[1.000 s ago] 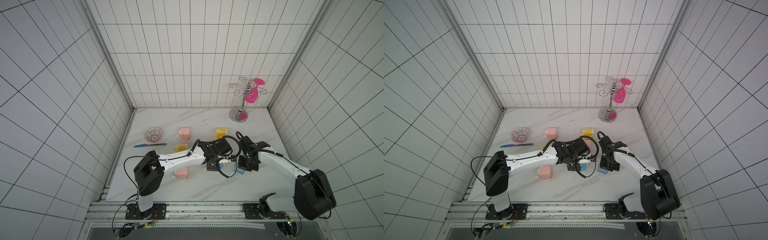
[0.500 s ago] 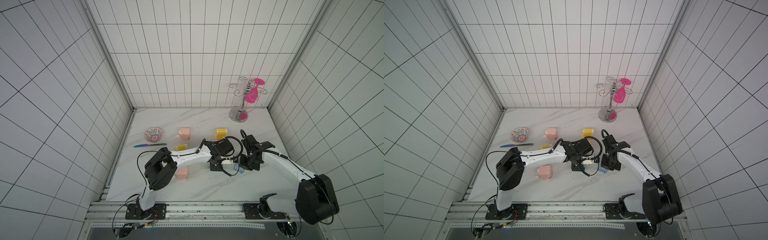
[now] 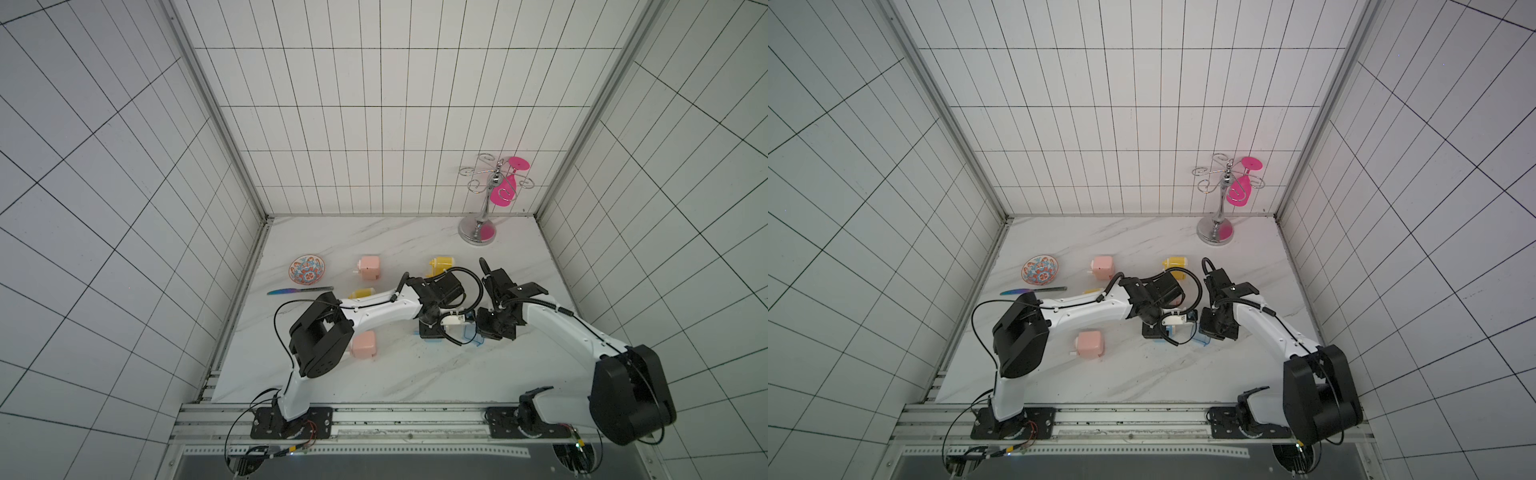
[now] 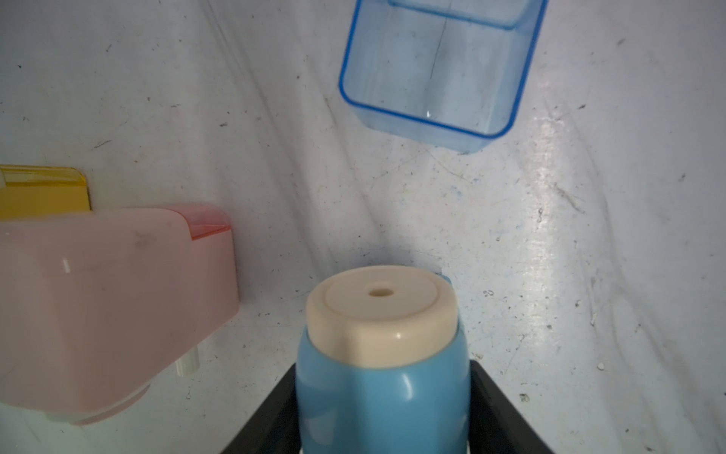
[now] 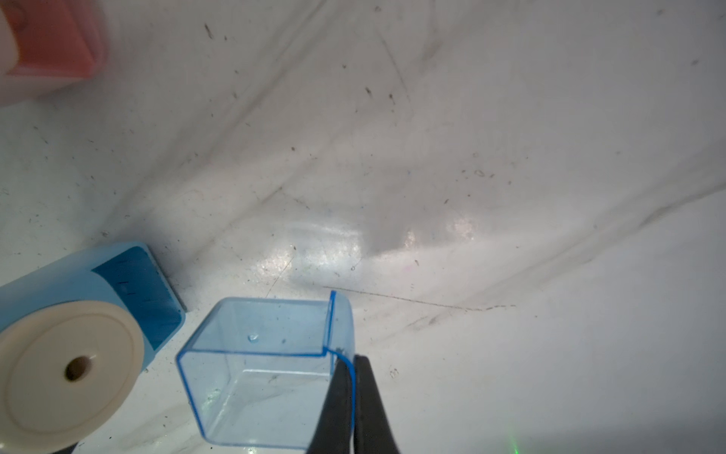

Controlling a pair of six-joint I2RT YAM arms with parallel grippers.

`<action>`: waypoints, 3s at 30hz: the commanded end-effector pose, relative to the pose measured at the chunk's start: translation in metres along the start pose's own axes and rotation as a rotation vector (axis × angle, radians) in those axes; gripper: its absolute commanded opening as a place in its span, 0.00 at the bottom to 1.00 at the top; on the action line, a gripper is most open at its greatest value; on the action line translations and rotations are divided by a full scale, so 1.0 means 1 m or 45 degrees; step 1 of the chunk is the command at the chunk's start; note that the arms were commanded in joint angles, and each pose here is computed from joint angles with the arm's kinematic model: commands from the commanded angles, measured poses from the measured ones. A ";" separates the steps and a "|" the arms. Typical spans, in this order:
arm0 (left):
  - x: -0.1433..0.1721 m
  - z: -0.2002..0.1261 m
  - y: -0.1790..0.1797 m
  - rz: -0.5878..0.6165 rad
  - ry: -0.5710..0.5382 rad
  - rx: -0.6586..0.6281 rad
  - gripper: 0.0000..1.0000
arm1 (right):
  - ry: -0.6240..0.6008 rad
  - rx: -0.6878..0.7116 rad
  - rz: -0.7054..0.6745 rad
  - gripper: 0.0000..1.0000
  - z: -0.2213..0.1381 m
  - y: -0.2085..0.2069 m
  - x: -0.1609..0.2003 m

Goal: Put the tray back into the pencil sharpener
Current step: Close the container of the pencil sharpener.

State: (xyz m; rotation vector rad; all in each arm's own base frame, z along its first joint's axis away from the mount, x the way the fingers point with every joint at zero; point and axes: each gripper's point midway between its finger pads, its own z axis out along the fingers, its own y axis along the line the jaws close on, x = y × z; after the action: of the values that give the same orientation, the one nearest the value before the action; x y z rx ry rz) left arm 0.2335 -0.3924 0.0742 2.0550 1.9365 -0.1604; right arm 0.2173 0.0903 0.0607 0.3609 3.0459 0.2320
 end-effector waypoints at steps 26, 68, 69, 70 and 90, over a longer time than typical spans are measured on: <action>0.009 -0.011 -0.002 -0.034 -0.176 -0.036 0.55 | 0.155 -0.010 -0.243 0.00 0.028 0.039 -0.003; 0.007 -0.014 0.000 -0.035 -0.246 -0.060 0.55 | 0.110 -0.052 -0.400 0.00 0.020 0.080 -0.008; 0.007 -0.015 -0.001 -0.036 -0.246 -0.059 0.55 | 0.107 -0.055 -0.401 0.00 0.019 0.081 -0.008; 0.007 -0.015 -0.001 -0.038 -0.247 -0.059 0.55 | 0.106 -0.058 -0.400 0.00 0.019 0.082 -0.008; 0.008 -0.011 -0.002 -0.035 -0.234 -0.046 0.55 | 0.070 -0.086 -0.407 0.09 0.011 0.089 -0.013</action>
State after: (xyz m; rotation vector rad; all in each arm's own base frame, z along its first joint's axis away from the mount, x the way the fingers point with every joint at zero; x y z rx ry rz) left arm 0.2319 -0.3779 0.0774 1.9241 1.8656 -0.2855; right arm 0.2411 0.1613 0.0440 -0.0937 3.1415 0.2756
